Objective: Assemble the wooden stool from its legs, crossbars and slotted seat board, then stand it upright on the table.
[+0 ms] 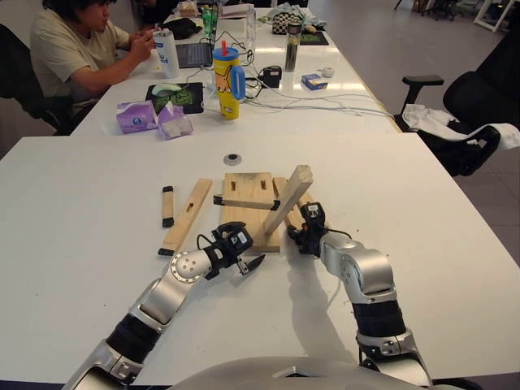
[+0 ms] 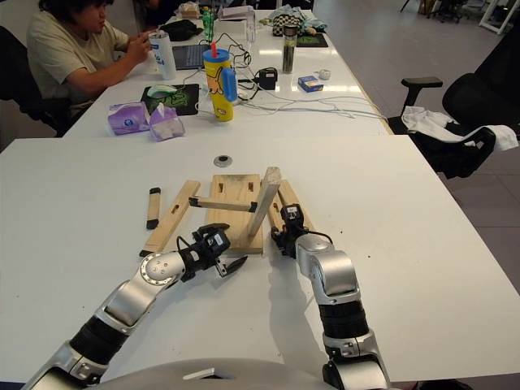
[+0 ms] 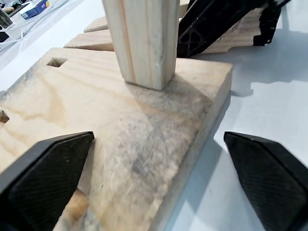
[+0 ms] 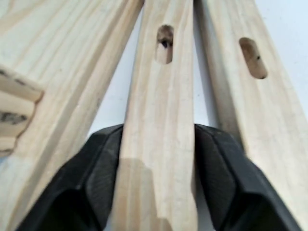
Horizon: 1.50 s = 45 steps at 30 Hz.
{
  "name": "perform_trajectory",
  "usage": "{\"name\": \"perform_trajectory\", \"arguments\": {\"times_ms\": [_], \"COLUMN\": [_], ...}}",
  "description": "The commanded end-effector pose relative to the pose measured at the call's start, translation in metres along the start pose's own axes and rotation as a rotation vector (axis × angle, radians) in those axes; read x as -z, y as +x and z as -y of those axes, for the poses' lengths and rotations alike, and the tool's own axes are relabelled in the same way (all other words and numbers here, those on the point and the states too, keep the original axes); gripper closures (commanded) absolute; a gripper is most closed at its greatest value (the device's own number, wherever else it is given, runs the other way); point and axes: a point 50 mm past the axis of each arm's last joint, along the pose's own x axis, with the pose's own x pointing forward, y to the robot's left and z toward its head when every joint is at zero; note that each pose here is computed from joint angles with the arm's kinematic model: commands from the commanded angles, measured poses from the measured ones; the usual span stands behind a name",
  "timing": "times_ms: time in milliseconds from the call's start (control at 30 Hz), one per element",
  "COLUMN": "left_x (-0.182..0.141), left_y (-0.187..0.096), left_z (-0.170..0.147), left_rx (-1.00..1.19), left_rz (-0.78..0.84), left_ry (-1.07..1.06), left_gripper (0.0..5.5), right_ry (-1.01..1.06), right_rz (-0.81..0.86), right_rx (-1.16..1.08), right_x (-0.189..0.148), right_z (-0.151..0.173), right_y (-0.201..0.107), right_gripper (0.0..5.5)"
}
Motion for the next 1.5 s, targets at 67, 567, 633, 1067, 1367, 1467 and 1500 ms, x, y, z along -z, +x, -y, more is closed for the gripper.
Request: {"name": "perform_trajectory", "arguments": {"times_ms": [67, 567, 633, 1067, 1367, 1467, 1500], "left_x": [0.059, 0.047, 0.041, 0.006, -0.022, -0.033, -0.037], "left_y": [0.001, 0.015, 0.014, -0.057, -0.123, -0.133, -0.135], "left_z": [0.032, 0.014, 0.01, 0.002, -0.014, -0.022, -0.024], "left_rx": [0.043, -0.064, -0.086, -0.067, 0.31, 0.393, 0.412], "left_rz": [-0.307, -0.257, -0.218, -0.007, 0.205, 0.286, 0.322], "left_ry": [-0.09, -0.099, -0.1, -0.181, -0.439, -0.543, -0.573], "left_gripper": [0.5, 0.5, 0.5, 0.5, 0.5, 0.34, 0.24], "right_ry": [-0.017, 0.149, 0.16, 0.182, 0.182, 0.146, 0.137], "right_rz": [0.095, 0.414, 0.441, 0.688, 0.869, 0.821, 0.798], "right_rx": [0.015, 0.019, 0.019, -0.058, -0.66, -0.932, -1.002], "right_x": [-0.007, -0.046, -0.049, -0.084, -0.125, -0.13, -0.13], "right_z": [0.005, 0.02, 0.023, 0.052, 0.043, 0.031, 0.027], "right_y": [0.001, -0.012, -0.013, -0.036, -0.1, -0.122, -0.128], "right_gripper": [3.44, 3.44, 3.44, 3.44, 3.44, 3.44, 3.44]}}
